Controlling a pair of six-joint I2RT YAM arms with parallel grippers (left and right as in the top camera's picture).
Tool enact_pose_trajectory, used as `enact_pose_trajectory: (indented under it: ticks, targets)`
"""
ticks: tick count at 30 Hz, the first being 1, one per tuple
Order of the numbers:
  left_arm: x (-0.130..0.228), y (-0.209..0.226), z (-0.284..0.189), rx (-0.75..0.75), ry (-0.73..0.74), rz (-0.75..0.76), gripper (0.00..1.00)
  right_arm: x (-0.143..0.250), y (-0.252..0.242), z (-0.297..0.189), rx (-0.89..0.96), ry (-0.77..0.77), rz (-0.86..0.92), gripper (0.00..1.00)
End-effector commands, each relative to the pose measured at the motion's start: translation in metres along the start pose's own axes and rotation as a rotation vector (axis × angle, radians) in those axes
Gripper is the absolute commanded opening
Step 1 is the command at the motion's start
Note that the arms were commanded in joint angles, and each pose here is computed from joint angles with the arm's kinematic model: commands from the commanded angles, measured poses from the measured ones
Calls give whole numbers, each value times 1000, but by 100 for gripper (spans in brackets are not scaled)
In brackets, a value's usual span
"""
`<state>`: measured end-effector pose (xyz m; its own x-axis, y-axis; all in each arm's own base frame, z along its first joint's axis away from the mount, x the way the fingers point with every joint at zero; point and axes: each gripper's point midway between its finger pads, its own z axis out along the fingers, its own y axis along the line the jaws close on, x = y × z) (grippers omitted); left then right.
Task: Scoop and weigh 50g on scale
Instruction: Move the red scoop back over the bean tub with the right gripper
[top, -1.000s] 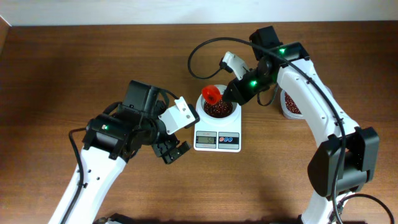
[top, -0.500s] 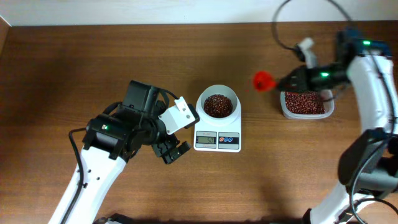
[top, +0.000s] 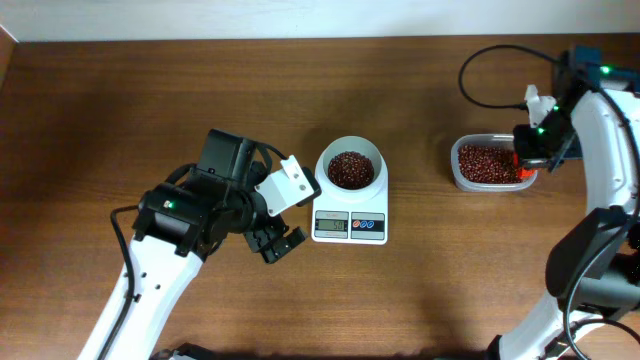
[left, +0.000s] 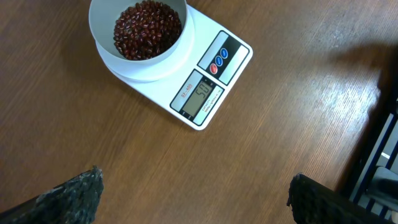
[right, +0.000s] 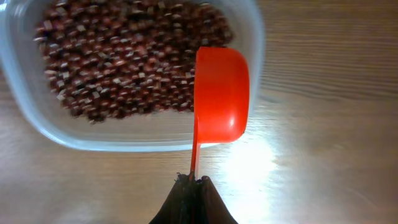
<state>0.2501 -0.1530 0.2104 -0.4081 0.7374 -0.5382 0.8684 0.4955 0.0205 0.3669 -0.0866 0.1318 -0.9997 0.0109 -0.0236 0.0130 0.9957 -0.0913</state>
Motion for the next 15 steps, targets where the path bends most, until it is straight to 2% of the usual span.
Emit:
enact_pose_trajectory:
  ticks: [1, 7, 8, 11, 15]
  targets:
    - [-5, -1, -6, -6, -26, 4, 99, -19, -6, -42, 170, -111, 18, 4]
    - [-5, -1, -6, -6, -26, 4, 99, -24, 4, -64, 353, -132, -33, 4]
    - [-5, -1, -6, -6, -26, 4, 99, -22, 15, -68, 300, -141, 7, 4]
    - [-5, -1, -6, -6, -26, 4, 99, 1, 79, -106, -137, -183, -6, 4]
    - [-5, -1, -6, -6, -26, 4, 99, 54, 96, -142, -323, -136, 22, 4]
